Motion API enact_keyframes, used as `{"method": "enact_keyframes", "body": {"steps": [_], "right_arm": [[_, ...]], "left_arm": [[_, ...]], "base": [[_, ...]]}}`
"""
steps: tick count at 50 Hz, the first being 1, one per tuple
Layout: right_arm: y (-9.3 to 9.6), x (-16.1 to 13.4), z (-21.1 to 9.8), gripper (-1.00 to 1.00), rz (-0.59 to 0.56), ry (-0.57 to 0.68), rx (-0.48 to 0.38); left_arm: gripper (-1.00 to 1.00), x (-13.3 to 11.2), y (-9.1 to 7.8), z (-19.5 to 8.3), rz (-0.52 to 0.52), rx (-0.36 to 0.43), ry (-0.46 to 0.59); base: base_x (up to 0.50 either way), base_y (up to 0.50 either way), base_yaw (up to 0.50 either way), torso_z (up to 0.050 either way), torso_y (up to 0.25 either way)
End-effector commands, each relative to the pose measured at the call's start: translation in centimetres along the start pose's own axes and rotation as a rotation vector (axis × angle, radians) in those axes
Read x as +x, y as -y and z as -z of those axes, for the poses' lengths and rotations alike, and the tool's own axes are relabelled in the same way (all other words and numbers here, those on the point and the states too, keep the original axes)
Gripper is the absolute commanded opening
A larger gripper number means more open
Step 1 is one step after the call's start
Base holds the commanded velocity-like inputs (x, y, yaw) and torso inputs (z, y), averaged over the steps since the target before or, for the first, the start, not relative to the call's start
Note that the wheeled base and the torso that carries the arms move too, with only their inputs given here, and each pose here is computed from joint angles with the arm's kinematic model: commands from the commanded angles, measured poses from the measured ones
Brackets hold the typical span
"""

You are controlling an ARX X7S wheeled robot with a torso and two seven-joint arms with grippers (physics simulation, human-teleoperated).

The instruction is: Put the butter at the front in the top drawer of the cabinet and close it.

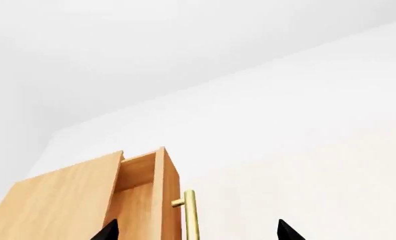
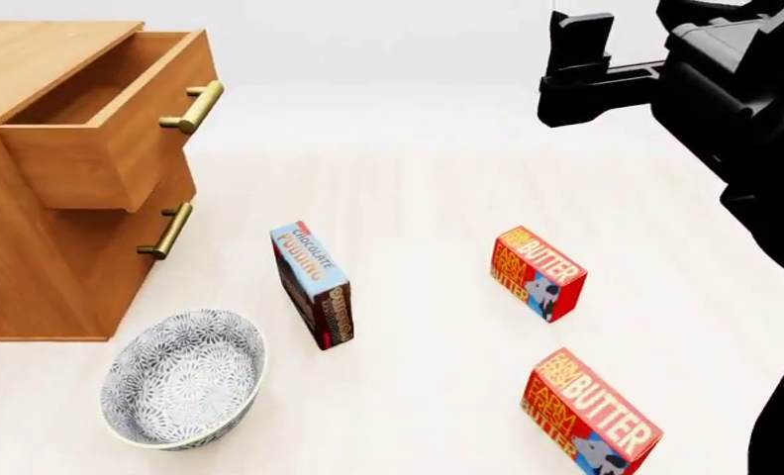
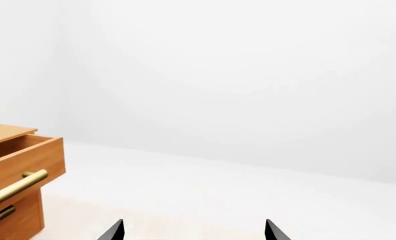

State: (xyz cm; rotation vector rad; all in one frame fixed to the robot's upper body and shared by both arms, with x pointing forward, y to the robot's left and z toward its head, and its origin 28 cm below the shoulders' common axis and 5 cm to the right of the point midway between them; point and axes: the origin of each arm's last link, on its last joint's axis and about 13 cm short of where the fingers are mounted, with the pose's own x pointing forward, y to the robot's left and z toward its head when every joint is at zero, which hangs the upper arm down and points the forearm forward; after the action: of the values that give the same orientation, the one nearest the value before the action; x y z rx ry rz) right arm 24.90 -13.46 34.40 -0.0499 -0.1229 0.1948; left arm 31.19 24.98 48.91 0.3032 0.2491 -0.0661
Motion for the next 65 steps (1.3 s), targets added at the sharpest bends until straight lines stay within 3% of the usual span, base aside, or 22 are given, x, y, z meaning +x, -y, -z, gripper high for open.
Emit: {"method": "enact_keyframes", "body": {"steps": [1, 19, 30, 43, 65], "right_arm": [[0.2, -0.2, 0.6, 1.00, -0.007, -0.001, 0.006], [0.0, 0.5, 2.0, 1.00, -0.038, -0.021, 0.016], [-0.1, 0.9, 2.8, 1.00, -0.060, -0.036, 0.027], [-0.1, 1.2, 3.6, 1.00, -0.078, -0.042, 0.046], [-0.1, 1.2, 3.8, 1.00, -0.092, -0.038, 0.062]], "left_arm": [[1.00, -1.6, -2.8, -0.7, -0.034, -0.076, -0.210], [1.00, 2.0, -3.7, 2.8, -0.021, -0.239, -0.237], [1.00, 5.0, -3.1, 5.6, -0.019, -0.324, -0.244], [1.00, 7.3, -2.2, 7.8, -0.031, -0.350, -0.270], [1.00, 7.6, -2.2, 7.8, -0.114, -0.336, -0.245]], "base": [[0.00, 0.00, 0.00, 0.000, 0.000], [0.00, 0.00, 0.00, 0.000, 0.000], [0.00, 0.00, 0.00, 0.000, 0.000], [0.00, 0.00, 0.00, 0.000, 0.000], [0.00, 0.00, 0.00, 0.000, 0.000]]}}
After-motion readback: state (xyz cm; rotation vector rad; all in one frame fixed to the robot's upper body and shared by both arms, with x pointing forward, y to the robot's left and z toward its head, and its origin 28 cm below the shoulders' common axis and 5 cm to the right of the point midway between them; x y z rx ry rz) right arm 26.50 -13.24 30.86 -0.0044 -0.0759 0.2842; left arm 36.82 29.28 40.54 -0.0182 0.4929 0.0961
